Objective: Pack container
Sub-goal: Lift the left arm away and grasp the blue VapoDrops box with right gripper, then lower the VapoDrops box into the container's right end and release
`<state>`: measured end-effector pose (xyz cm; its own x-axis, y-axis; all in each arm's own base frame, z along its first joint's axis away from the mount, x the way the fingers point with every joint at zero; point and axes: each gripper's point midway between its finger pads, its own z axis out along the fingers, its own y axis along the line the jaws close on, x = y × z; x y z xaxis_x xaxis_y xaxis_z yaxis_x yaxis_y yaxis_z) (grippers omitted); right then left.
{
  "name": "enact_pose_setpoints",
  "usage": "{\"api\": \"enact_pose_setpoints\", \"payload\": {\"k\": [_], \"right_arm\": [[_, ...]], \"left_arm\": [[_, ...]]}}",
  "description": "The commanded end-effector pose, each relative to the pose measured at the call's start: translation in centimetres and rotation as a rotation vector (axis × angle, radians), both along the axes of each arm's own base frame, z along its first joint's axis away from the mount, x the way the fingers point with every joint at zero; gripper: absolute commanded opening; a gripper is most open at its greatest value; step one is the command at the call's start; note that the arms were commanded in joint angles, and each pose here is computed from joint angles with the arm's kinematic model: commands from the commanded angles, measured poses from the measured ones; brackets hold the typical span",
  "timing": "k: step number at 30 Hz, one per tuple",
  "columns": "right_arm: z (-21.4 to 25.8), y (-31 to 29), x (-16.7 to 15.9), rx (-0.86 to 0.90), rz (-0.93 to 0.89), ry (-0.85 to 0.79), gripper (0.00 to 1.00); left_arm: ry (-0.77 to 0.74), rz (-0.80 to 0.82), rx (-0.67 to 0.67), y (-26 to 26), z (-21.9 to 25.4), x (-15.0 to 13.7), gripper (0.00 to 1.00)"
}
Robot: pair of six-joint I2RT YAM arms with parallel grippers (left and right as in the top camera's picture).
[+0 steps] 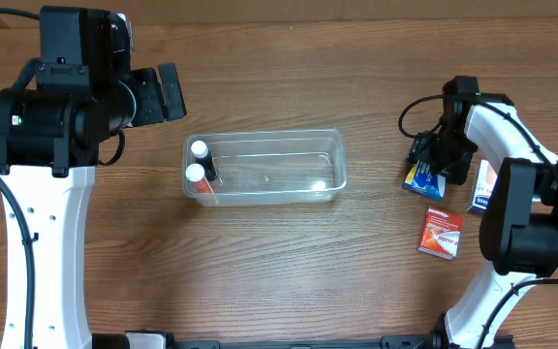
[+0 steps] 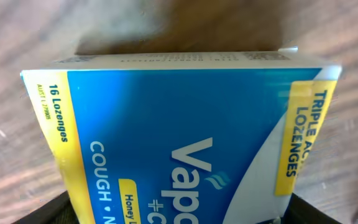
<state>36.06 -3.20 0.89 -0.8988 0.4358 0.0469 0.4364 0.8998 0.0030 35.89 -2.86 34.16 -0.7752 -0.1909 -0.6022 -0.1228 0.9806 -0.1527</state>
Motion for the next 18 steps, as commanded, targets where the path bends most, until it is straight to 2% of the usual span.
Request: {"api": "enact_pose_setpoints", "payload": {"k": [1, 6, 10, 14, 18], "right_arm": [[3.4, -0.2, 1.4, -0.006, -0.003, -0.056, 0.71], [12.1, 2.4, 2.2, -0.010, 0.064, -0.239, 0.71], [19.6, 9.4, 0.4, 0.018, 0.251, -0.441, 0.71], [21.4, 16.2, -1.7, 0.079, 0.384, -0.492, 0.71], [19.8, 23.1, -2.5, 0.129, 0.522, -0.497, 0.71]], "left_arm": [[0.005, -0.008, 0.012, 0.2, -0.2, 0.0, 1.00], [0.006, -0.008, 0.012, 0.2, -0.2, 0.0, 1.00], [0.006, -0.008, 0.012, 0.2, -0.2, 0.0, 1.00], [0.006, -0.008, 0.012, 0.2, -0.2, 0.0, 1.00], [0.009, -0.008, 0.012, 0.2, -0.2, -0.1, 1.00]]}}
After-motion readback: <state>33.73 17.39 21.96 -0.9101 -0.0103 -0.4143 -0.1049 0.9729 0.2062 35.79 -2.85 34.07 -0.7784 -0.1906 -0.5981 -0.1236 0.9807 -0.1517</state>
